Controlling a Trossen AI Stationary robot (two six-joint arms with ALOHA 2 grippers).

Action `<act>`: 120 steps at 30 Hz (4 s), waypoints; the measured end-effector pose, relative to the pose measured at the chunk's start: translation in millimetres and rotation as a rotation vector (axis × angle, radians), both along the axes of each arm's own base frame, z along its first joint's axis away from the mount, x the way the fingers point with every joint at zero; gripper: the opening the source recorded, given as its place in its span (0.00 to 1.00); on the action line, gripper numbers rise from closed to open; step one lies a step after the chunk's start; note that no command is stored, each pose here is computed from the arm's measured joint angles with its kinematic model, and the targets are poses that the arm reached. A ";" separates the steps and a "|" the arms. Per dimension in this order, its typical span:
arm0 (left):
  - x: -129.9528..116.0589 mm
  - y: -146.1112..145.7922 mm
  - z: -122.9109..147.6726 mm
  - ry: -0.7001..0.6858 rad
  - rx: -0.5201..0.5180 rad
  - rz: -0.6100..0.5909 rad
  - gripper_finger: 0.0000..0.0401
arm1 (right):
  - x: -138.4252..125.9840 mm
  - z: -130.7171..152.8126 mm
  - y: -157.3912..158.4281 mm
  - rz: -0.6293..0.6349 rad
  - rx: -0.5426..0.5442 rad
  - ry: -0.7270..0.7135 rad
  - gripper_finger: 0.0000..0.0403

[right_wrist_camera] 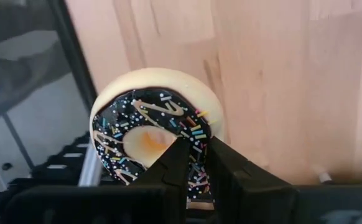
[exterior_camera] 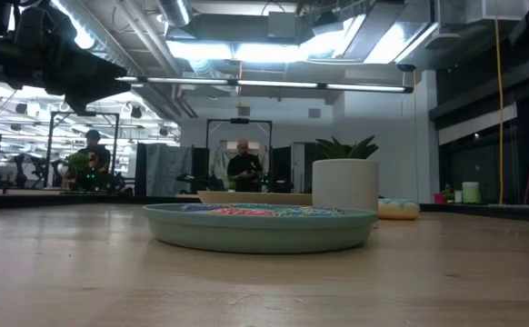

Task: Pick & Place donuts
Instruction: Put the large black donut on the gray plate

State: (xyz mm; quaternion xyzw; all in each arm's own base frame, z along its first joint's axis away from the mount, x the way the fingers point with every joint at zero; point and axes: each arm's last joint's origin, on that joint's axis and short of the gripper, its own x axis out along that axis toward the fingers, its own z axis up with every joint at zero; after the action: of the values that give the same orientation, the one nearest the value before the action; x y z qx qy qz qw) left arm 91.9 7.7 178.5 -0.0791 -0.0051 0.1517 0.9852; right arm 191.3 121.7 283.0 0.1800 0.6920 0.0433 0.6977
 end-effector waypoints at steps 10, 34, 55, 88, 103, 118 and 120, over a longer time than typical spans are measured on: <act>0.0 0.0 0.0 0.000 0.000 0.000 0.49 | 3.9 20.2 2.6 -0.105 0.053 -0.019 0.13; 0.0 0.0 0.0 0.000 0.000 0.000 0.49 | 26.8 29.8 -4.1 -0.524 0.203 -0.035 0.09; 0.0 0.0 0.0 0.000 0.000 0.000 0.49 | 69.1 25.9 -28.5 -0.726 0.321 -0.128 0.09; 0.0 0.0 -0.1 0.000 0.000 0.000 0.49 | 136.5 68.8 -47.4 -0.692 0.418 -0.566 0.09; 0.4 0.0 -0.6 0.007 0.000 -0.001 0.49 | 183.3 129.3 -76.9 -0.500 0.216 -0.834 0.09; 0.5 -0.1 -0.5 0.006 0.000 -0.001 0.49 | 174.6 198.0 -112.9 -0.207 -0.055 -1.079 0.09; 0.5 0.0 -0.5 0.006 0.000 -0.001 0.49 | 171.1 205.7 -115.5 -0.161 -0.094 -1.121 0.09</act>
State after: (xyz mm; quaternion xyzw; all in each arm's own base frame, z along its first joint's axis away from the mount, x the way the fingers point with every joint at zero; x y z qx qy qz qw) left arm 92.4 7.6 178.0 -0.0786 -0.0021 0.1515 0.9853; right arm 362.4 6.3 488.7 0.1505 0.2009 0.0479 0.9668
